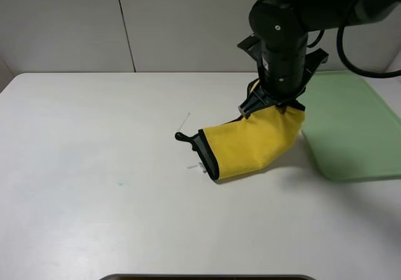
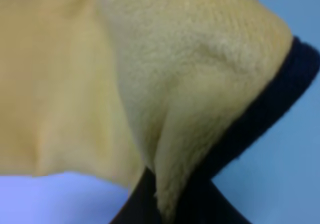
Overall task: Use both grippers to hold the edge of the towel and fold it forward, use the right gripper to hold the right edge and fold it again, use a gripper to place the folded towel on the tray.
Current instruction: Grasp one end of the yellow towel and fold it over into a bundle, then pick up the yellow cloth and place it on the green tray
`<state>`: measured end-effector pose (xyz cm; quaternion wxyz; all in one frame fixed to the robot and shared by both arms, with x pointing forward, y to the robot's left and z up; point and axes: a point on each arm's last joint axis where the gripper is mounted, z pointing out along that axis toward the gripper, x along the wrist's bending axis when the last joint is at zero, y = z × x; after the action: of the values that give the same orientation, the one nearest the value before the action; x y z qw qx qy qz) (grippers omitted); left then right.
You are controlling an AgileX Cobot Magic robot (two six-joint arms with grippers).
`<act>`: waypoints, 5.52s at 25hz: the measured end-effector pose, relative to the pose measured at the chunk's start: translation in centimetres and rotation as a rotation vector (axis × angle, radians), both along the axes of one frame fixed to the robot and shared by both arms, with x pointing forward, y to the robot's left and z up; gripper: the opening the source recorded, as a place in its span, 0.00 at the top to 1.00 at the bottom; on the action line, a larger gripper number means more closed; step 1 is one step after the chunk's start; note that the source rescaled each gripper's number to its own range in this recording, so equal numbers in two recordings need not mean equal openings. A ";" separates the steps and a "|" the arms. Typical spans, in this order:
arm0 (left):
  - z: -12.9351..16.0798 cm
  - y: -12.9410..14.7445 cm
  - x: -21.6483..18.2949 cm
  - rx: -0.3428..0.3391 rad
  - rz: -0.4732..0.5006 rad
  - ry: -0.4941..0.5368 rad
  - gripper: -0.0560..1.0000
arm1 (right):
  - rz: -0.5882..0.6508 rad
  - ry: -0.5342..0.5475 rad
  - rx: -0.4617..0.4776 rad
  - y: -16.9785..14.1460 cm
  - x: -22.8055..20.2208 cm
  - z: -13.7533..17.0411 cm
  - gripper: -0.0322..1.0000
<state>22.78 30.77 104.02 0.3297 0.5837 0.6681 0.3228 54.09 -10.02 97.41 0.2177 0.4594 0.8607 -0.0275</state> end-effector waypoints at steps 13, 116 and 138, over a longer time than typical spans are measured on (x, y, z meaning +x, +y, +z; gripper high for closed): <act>0.0 0.0 0.0 0.000 0.000 0.000 0.00 | 0.135 0.099 0.026 5.8 -3.5 -4.2 0.91; 0.0 0.0 0.0 0.000 0.000 0.000 0.00 | 0.149 0.043 0.210 -6.0 6.8 -4.4 0.90; 0.0 0.0 0.0 0.000 0.000 0.000 0.00 | -0.372 -0.140 0.295 -23.9 11.4 -1.7 0.90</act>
<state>22.78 30.77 104.02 0.3297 0.5837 0.6681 0.3228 65.47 -33.96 95.75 0.1987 0.6376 0.7388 0.0907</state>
